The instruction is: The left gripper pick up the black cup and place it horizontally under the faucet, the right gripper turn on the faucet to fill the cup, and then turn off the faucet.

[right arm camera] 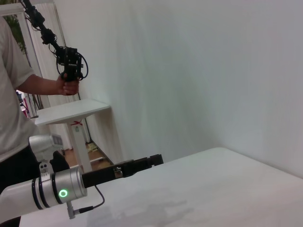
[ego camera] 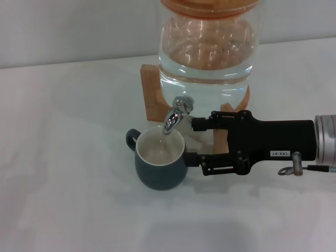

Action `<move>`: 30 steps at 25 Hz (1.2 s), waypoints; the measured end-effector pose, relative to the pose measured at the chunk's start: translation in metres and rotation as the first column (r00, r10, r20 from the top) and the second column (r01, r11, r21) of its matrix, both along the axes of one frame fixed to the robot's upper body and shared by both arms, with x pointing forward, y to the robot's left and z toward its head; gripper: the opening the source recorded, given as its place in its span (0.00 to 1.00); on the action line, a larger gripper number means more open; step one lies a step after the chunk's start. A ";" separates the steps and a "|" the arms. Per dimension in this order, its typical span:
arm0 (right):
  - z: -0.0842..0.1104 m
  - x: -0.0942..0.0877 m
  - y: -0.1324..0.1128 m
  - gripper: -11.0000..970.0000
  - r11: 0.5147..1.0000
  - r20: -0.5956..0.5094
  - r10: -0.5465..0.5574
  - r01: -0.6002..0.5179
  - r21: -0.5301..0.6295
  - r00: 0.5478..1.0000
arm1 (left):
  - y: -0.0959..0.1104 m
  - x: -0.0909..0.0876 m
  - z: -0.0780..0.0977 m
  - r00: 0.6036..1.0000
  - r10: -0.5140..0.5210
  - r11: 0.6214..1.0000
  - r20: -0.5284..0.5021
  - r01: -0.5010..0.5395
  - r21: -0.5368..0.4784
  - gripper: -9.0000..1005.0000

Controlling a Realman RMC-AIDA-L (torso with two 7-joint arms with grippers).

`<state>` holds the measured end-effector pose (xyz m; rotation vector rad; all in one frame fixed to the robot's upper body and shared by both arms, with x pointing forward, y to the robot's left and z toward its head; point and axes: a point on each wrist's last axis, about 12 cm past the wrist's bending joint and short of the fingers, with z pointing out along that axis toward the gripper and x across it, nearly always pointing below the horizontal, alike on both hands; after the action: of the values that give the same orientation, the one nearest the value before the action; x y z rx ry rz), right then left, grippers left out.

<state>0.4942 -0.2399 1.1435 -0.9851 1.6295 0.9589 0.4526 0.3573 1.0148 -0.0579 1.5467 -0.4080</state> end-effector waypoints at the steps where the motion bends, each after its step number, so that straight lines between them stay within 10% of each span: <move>1: 0.000 0.000 0.000 0.82 1.000 -0.001 0.000 0.000 0.000 1.000 | 0.000 0.000 0.000 1.000 0.000 1.000 0.000 0.000 0.000 0.44; 30: -0.005 -0.008 0.057 0.82 0.993 -0.018 0.116 -0.116 0.003 0.993 | -0.002 0.002 0.000 1.000 -0.005 1.000 0.001 0.005 0.002 0.44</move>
<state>0.4865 -0.1832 1.1380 -1.0823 1.6003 1.0498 0.4548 0.3553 1.0150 -0.0523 1.5461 -0.4106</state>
